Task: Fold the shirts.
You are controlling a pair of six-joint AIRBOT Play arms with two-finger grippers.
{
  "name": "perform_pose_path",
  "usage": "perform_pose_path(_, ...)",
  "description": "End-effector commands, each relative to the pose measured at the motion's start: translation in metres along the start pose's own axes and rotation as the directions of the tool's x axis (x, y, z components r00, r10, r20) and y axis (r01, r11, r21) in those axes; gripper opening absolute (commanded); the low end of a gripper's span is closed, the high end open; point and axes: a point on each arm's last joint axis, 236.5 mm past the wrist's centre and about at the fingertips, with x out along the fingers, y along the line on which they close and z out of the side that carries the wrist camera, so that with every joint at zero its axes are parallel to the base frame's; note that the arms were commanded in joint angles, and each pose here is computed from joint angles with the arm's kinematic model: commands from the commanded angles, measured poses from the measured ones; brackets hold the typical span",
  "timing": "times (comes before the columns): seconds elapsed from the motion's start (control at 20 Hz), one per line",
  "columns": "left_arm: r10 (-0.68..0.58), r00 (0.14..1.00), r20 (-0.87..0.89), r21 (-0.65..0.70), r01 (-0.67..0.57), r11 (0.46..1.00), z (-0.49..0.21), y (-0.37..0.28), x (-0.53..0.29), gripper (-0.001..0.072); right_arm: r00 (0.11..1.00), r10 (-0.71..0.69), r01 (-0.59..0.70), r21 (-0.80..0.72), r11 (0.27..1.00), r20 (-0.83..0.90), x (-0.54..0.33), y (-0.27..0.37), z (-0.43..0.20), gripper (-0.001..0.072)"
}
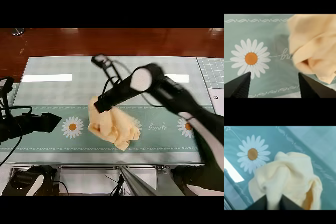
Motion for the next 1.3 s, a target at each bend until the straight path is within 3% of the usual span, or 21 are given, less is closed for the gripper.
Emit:
perform_pose_path(0.0, 0.001, 1.0, -0.006, -0.003, -0.001, 1.0, 0.0, 0.001, 0.001, 0.0703, 0.992, 0.125, -0.122, 0.152, 0.981, -0.012, 0.054, 0.016, -0.009, 0.0619)
perform_pose_path(0.15, -0.013, 1.0, -0.028, -0.015, 0.013, 1.0, -0.002, -0.002, 0.005, 0.0703, 0.995, 0.073, -0.082, 0.132, 0.988, 0.069, -0.015, -0.03, 0.035, 0.0621)
perform_pose_path(0.3, -0.134, 0.987, -0.087, -0.072, 0.128, 0.989, -0.011, -0.029, 0.009, 0.0702, 0.967, -0.128, 0.081, 0.212, 0.974, 0.22, -0.134, -0.121, 0.058, 0.062)
perform_pose_path(0.45, -0.192, 0.976, -0.104, -0.119, 0.179, 0.977, -0.007, -0.04, 0.018, 0.0702, 0.91, -0.369, 0.27, 0.408, 0.872, 0.187, -0.226, -0.216, 0.002, 0.0619)
perform_pose_path(0.55, -0.187, 0.977, -0.106, -0.098, 0.177, 0.979, 0.004, -0.036, 0.035, 0.0703, 0.894, -0.426, 0.291, 0.546, 0.786, 0.137, -0.24, -0.252, -0.054, 0.0618)
perform_pose_path(0.7, -0.166, 0.969, -0.184, -0.121, 0.146, 0.982, 0.019, -0.022, 0.076, 0.0702, 0.918, -0.391, 0.25, 0.668, 0.701, 0.068, -0.203, -0.258, -0.134, 0.0618)
perform_pose_path(0.9, -0.301, 0.879, -0.369, -0.186, 0.248, 0.951, 0.019, -0.036, 0.132, 0.0702, 0.968, -0.249, 0.198, 0.694, 0.692, -0.028, -0.128, -0.218, -0.211, 0.0618)
perform_pose_path(1.0, -0.426, 0.757, -0.495, -0.262, 0.337, 0.904, 0.001, -0.054, 0.144, 0.0702, 0.981, -0.182, 0.174, 0.702, 0.69, -0.064, -0.101, -0.198, -0.234, 0.0618)
perform_pose_path(1.15, -0.624, 0.587, -0.516, -0.374, 0.5, 0.781, -0.004, -0.09, 0.146, 0.0683, 0.987, -0.114, 0.16, 0.677, 0.719, -0.112, -0.069, -0.172, -0.253, 0.0618)
perform_pose_path(1.2, -0.621, 0.581, -0.527, -0.373, 0.498, 0.783, -0.008, -0.09, 0.151, 0.0468, 0.987, -0.104, 0.161, 0.666, 0.728, -0.126, -0.061, -0.164, -0.256, 0.0618)
perform_pose_path(1.25, -0.616, 0.578, -0.535, -0.346, 0.515, 0.784, -0.011, -0.09, 0.153, 0.0034, 0.986, -0.093, 0.162, 0.652, 0.74, -0.139, -0.054, -0.156, -0.258, 0.0618)
